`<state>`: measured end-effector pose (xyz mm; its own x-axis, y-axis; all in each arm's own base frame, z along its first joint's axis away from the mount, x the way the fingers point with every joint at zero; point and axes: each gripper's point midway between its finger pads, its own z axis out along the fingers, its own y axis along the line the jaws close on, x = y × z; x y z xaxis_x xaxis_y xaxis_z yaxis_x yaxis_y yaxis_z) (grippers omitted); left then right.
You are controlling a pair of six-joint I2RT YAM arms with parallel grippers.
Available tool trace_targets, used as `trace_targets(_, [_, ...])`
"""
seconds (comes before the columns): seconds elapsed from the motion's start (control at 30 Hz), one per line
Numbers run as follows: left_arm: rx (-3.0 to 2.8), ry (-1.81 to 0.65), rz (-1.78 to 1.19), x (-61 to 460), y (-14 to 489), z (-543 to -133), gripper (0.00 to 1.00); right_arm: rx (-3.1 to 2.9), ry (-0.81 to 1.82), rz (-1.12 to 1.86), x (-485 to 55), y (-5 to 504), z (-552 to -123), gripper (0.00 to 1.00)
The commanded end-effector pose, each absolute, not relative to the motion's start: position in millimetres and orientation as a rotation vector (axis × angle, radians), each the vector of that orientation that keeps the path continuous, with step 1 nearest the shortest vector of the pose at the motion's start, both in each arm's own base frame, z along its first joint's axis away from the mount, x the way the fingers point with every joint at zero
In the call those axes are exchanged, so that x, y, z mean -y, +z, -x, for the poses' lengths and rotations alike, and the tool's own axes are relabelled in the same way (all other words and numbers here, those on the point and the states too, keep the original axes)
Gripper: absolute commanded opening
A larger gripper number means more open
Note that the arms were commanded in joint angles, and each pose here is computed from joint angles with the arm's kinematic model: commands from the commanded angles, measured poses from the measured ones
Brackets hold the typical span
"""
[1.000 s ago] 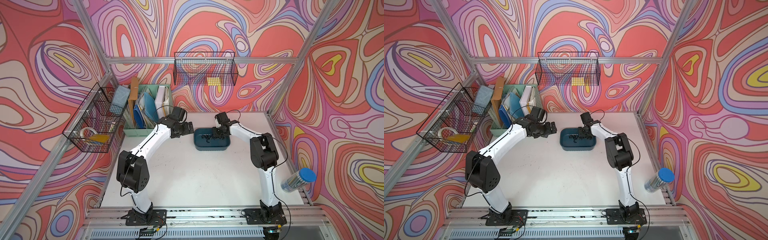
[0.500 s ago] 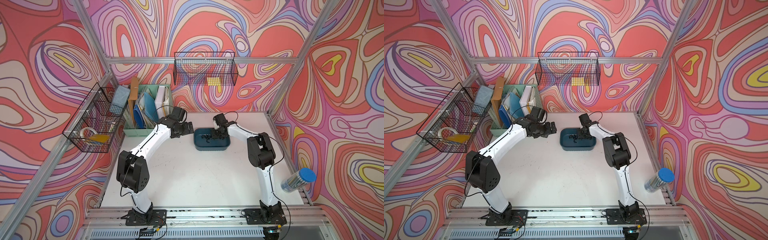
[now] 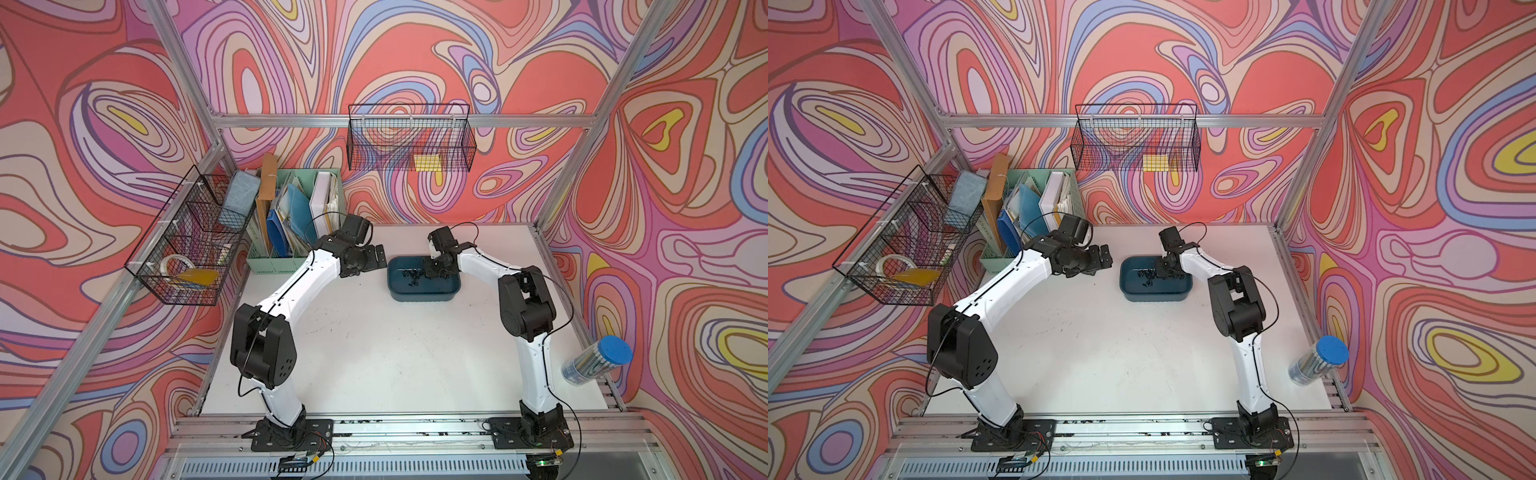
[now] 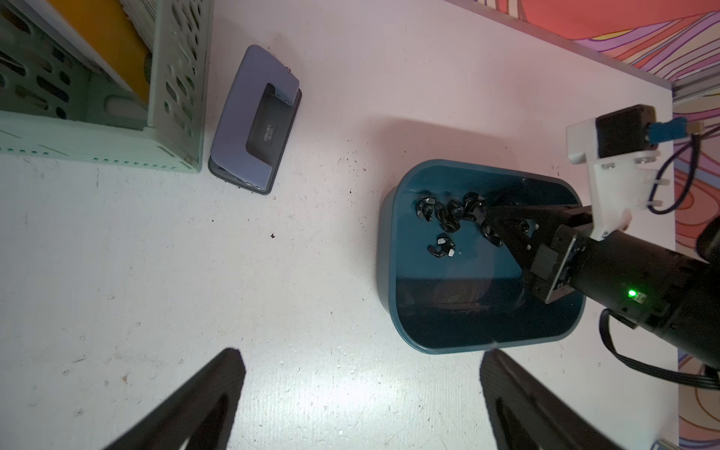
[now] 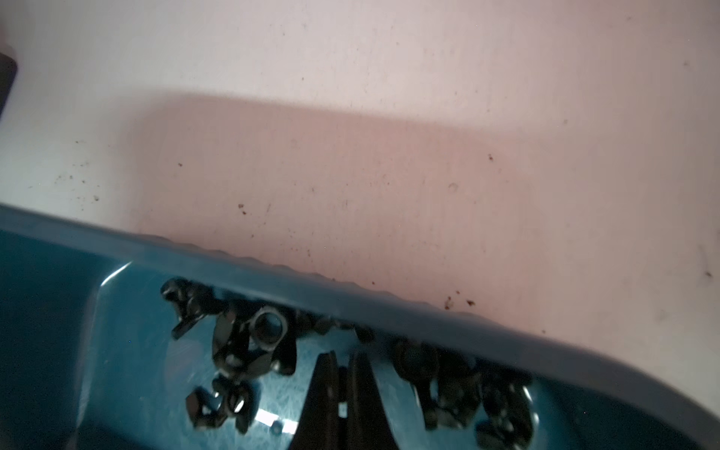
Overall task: Take out the wing nut from the storage box
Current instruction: Pick up the wing nut from the storage box, then place the wing nut at the center of the board.
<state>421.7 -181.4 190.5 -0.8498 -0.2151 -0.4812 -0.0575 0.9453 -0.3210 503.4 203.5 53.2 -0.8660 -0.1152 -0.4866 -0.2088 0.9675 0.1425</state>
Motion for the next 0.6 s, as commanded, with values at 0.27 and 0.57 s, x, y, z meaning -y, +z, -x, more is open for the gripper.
trace_targets(0.27, [-2.515, -0.497, 0.148, 183.1, 203.8, -407.5, 0.99, -2.559, 0.274, 0.085, -178.9, 128.6, -449.9, 0.0])
trace_targets(0.57, [-2.521, -0.573, 0.075, 198.1, 201.0, -401.8, 0.99, -2.6, 0.233, -0.035, -151.9, 130.7, -374.4, 0.0])
